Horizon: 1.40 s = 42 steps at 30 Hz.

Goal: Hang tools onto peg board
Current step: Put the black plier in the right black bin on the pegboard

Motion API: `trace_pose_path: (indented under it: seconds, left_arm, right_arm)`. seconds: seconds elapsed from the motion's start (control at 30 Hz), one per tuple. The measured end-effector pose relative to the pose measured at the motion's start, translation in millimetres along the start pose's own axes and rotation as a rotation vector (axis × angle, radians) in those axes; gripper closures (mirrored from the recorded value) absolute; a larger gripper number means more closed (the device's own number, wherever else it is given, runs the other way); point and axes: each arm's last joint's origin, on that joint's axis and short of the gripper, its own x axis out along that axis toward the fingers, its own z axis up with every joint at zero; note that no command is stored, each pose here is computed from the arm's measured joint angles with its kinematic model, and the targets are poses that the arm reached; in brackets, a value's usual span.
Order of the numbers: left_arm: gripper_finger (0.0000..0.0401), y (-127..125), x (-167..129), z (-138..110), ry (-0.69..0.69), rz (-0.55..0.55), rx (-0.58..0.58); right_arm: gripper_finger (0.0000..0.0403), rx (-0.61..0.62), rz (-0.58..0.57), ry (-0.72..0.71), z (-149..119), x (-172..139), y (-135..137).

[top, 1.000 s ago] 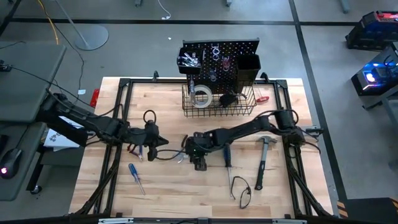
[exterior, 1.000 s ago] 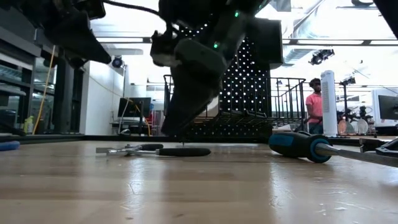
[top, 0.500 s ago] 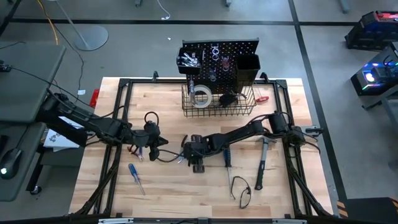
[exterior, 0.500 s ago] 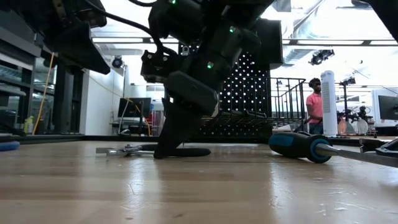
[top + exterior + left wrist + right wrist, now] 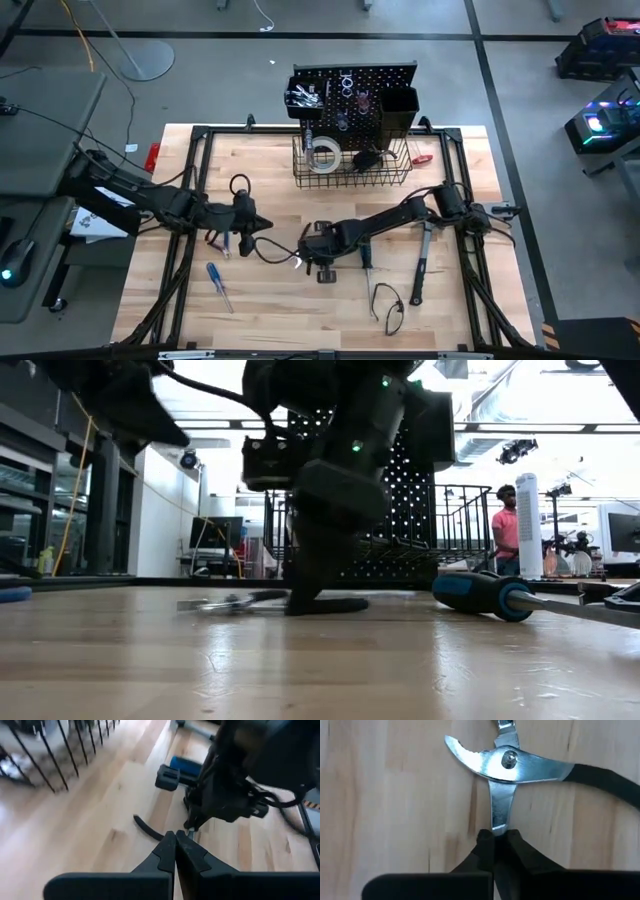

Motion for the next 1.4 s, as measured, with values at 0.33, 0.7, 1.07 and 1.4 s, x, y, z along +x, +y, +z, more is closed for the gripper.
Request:
trace_pose_path:
  seconds: [0.33, 0.7, 1.07, 1.4]
  left_arm:
    - [0.0401, 6, -15, 23, -0.087, 0.125, 0.146]
    - [0.0376, 24, -32, 33, -0.182, 0.318, 0.199]
    - [0.0303, 22, -2, 16, 0.069, 0.094, 0.272]
    - [0.0396, -10, 68, -62, 0.36, -0.14, 0.253]
  right_arm:
    - [0.04, 0.054, 0.067, -0.131, 27, -77, -3]
    - [0.0398, 0.116, 0.047, -0.304, 49, -192, -6]
    - [0.0401, 0.129, 0.111, -0.27, 43, -200, -4]
    - [0.0386, 0.215, 0.223, -0.229, 31, -139, -7]
